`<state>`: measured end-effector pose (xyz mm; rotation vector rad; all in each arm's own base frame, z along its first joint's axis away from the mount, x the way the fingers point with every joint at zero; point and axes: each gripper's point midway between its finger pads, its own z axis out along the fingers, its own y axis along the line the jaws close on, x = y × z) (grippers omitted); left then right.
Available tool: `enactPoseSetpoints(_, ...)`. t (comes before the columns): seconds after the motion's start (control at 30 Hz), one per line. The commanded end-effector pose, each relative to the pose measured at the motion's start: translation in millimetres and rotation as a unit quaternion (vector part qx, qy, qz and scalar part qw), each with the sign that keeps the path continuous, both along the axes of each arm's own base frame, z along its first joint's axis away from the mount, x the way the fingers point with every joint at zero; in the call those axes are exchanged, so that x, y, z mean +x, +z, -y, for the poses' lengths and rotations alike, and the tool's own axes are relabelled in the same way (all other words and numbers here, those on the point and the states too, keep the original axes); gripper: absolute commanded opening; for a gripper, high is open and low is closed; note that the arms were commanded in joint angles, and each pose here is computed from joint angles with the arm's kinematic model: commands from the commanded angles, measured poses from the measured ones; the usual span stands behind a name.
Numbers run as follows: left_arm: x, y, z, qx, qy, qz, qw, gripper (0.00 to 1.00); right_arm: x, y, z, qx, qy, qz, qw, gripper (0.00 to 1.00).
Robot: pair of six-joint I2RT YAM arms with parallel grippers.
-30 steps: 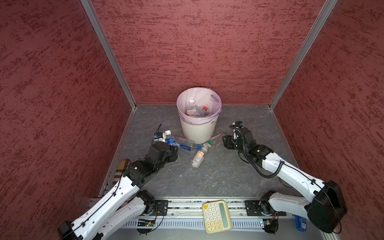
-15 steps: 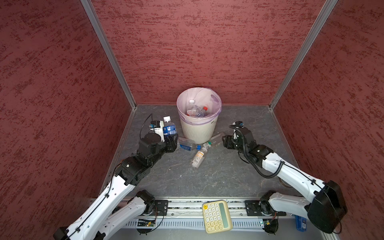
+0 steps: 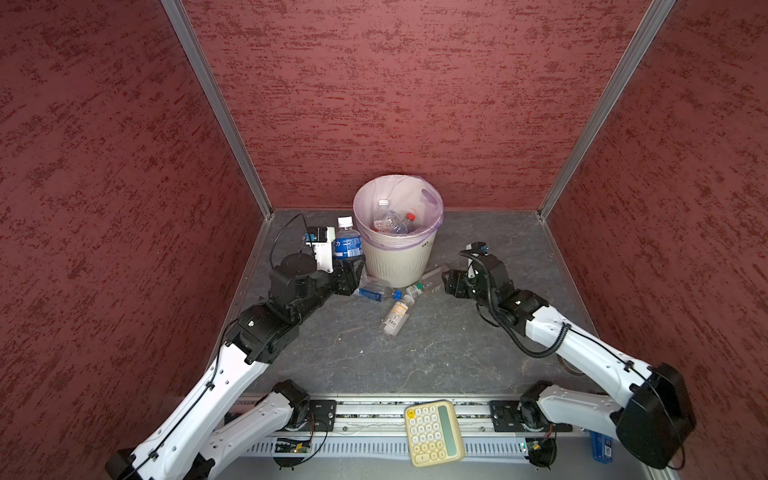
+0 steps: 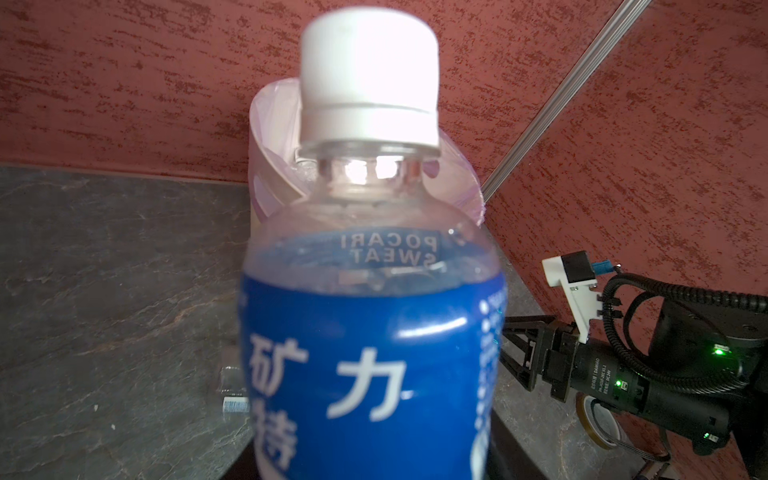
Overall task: Throw the plastic bottles in the bin
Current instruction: 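Hold the bottle over the bin and open the left gripper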
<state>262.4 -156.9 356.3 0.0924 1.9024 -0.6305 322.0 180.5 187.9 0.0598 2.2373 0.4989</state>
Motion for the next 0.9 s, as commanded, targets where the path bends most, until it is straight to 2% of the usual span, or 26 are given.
enactPoseSetpoints(0.0,5,25,7,-0.004,-0.017,0.038,0.999,0.46,-3,0,3,0.009,-0.003,-0.001,1.0,0.84)
enactPoseSetpoints(0.27,35,63,31,-0.016,-0.034,0.08,0.996,0.46,-4,0,4,0.012,-0.004,0.0,1.0,0.87)
enactPoseSetpoints(0.37,63,80,46,-0.01,-0.04,0.097,0.994,0.47,-7,0,5,0.015,-0.005,0.0,1.0,0.87)
enactPoseSetpoints(0.47,105,94,61,-0.012,-0.047,0.105,0.993,0.47,-10,0,6,0.019,-0.006,0.0,1.0,0.88)
enactPoseSetpoints(0.5,123,95,67,-0.011,-0.05,0.101,0.994,0.5,-11,-2,8,0.019,-0.007,-0.001,1.0,0.88)
enactPoseSetpoints(0.53,141,94,71,-0.007,-0.054,0.089,0.995,0.58,-12,-2,8,0.021,-0.009,-0.001,1.0,0.88)
enactPoseSetpoints(0.6,170,81,76,0.01,-0.043,0.044,0.998,0.77,-14,-3,10,0.023,-0.011,-0.003,1.0,0.88)
enactPoseSetpoints(0.67,186,70,75,0.027,-0.024,0.024,0.999,0.95,-17,-2,12,0.025,-0.014,-0.003,1.0,0.89)
enactPoseSetpoints(0.7,190,67,73,0.03,-0.015,0.025,0.999,1.0,-19,-1,14,0.027,-0.014,-0.001,1.0,0.89)
enactPoseSetpoints(0.87,184,77,68,0.018,-0.014,0.043,0.999,0.99,-24,-5,16,0.027,-0.015,-0.006,1.0,0.9)
